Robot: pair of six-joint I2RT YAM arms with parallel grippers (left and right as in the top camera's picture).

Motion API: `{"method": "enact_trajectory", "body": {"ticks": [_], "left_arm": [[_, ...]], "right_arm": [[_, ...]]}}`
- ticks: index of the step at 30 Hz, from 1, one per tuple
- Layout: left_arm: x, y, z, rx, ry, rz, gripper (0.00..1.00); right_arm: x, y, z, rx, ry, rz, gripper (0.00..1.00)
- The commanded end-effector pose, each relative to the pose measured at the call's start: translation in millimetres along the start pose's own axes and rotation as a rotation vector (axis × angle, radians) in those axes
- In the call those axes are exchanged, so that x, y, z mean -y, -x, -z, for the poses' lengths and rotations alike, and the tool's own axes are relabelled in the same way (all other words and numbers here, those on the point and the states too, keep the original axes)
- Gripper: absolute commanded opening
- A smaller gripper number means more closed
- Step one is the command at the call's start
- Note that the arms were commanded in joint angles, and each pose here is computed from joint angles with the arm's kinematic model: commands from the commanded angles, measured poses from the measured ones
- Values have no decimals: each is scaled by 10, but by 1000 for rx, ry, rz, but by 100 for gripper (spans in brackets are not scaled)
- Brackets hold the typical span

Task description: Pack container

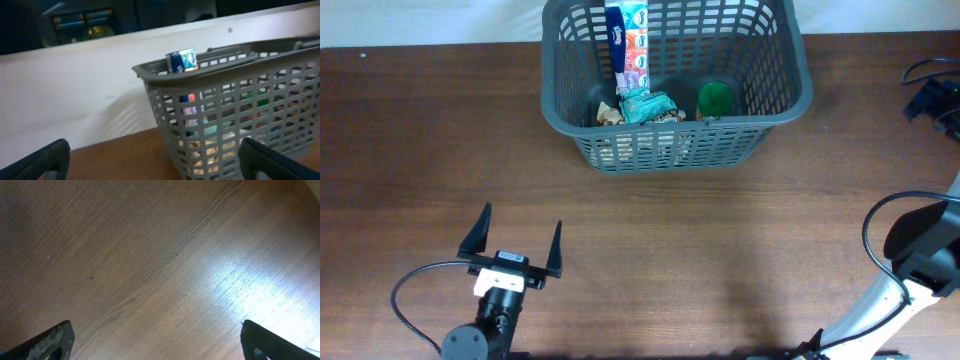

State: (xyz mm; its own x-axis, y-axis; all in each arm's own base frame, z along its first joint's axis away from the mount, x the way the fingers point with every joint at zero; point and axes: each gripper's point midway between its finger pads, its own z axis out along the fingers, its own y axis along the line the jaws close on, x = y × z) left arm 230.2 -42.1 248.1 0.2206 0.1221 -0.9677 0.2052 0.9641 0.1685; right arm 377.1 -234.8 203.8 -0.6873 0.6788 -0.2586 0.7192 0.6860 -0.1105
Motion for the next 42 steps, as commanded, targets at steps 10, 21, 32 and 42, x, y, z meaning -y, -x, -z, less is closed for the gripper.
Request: {"method": "enact_trajectory", "body": {"ticks": [10, 21, 32, 42], "left_arm": [[-172, -366, -4, -42, 113, 38, 99], [-96, -919, 77, -269, 95, 77, 99], [-96, -919, 77, -269, 95, 77, 99], [-96, -919, 77, -269, 95, 77, 99]], "right_arm": [[20, -2, -14, -3, -4, -12, 99], [19, -2, -14, -3, -4, -12, 99], [19, -2, -14, -3, -4, -12, 99], [19, -2, -14, -3, -4, -12, 99]]}}
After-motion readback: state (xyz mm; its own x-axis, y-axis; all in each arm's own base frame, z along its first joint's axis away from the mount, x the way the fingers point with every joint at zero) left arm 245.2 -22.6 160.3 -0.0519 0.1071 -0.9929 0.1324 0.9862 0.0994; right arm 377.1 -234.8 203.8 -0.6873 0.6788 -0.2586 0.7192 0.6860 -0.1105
